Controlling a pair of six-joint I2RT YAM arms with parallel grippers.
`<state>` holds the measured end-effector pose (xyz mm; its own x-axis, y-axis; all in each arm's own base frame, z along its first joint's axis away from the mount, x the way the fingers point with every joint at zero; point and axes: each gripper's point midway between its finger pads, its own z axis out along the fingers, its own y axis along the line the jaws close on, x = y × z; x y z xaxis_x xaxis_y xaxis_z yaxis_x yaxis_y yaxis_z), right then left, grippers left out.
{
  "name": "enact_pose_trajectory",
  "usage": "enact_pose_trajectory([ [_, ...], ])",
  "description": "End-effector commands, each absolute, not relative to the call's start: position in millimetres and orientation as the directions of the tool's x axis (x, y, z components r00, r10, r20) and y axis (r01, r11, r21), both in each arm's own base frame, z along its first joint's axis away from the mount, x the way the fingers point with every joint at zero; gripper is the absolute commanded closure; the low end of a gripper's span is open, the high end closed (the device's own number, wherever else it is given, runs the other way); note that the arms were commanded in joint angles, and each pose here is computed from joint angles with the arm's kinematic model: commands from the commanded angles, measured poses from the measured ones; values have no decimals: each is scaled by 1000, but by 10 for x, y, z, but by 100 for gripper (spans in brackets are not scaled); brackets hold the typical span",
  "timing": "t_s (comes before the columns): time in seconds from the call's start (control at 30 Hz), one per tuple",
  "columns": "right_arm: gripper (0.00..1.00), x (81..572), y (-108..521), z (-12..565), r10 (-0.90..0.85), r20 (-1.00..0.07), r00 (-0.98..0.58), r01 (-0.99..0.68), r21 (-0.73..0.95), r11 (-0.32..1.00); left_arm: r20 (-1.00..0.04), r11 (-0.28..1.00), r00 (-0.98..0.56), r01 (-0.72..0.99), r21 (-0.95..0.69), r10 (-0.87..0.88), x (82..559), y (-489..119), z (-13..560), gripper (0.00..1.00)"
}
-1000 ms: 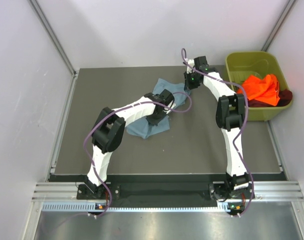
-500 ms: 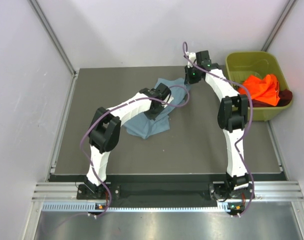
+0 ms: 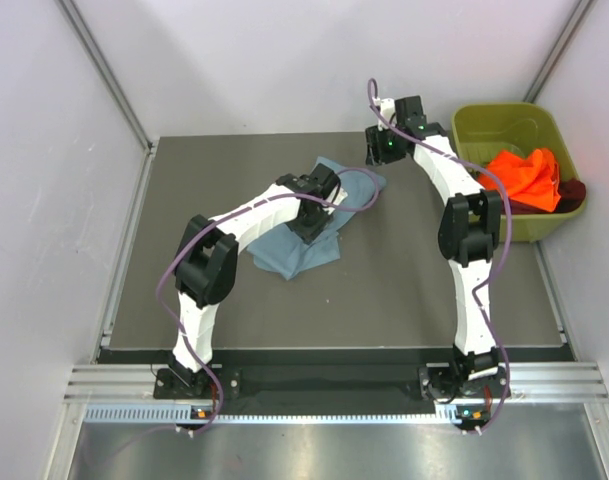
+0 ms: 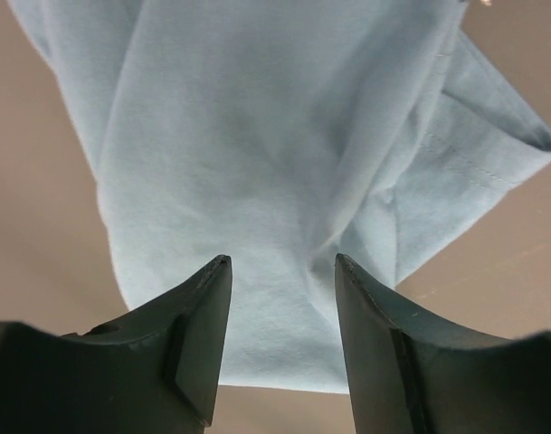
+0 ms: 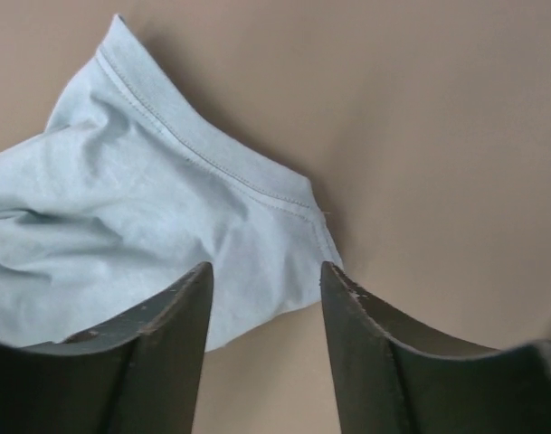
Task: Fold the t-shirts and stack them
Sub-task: Flatten the tshirt out
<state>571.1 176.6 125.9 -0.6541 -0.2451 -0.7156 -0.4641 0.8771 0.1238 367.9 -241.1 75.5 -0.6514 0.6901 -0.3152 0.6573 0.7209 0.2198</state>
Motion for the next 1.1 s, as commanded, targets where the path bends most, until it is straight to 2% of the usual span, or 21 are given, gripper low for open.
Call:
enact_pose_trajectory([
  [0.0, 48, 5756, 1852, 1276, -260, -730, -632, -473, 97, 876, -350, 729, -650, 663, 173, 674, 3598, -2488, 912, 45],
  [0.2, 48, 5789, 1923, 964, -282, -703, -653, -481, 97, 871, -324, 725, -661, 675, 137, 677, 3528, -2553, 791, 49],
  [0.23, 48, 5791, 1930, 913, -286, -698, -657, -482, 97, 871, -317, 725, -664, 675, 137, 677, 3522, -2545, 767, 55],
  [0.37, 50, 5786, 2023, 697, -297, -679, -672, -494, 111, 862, -307, 723, -664, 676, 143, 682, 3528, -2535, 717, 69],
  [0.47, 61, 5755, 2071, 623, -307, -669, -678, -506, 121, 854, -313, 721, -660, 676, 151, 683, 3538, -2527, 746, 79],
  [0.5, 70, 5735, 2085, 609, -311, -665, -679, -511, 125, 850, -315, 721, -658, 675, 156, 684, 3544, -2520, 760, 81],
  [0.57, 82, 5707, 2125, 612, -318, -664, -676, -524, 131, 841, -317, 718, -653, 676, 166, 687, 3552, -2512, 774, 95],
  [0.6, 93, 5708, 2116, 619, -322, -665, -674, -528, 128, 839, -315, 717, -653, 676, 168, 689, 3545, -2502, 778, 100],
  [0.67, 100, 5717, 2119, 691, -325, -675, -662, -532, 118, 839, -325, 718, -648, 672, 181, 689, 3567, -2491, 824, 100],
  [0.8, 100, 5749, 2105, 957, -315, -708, -632, -534, 103, 839, -353, 721, -637, 663, 203, 685, 3621, -2473, 951, 100],
  [1.07, 100, 5704, 2160, 2210, -252, -847, -468, -564, 66, 823, -425, 721, -600, 655, 226, 678, 3664, -2471, 1310, 100],
])
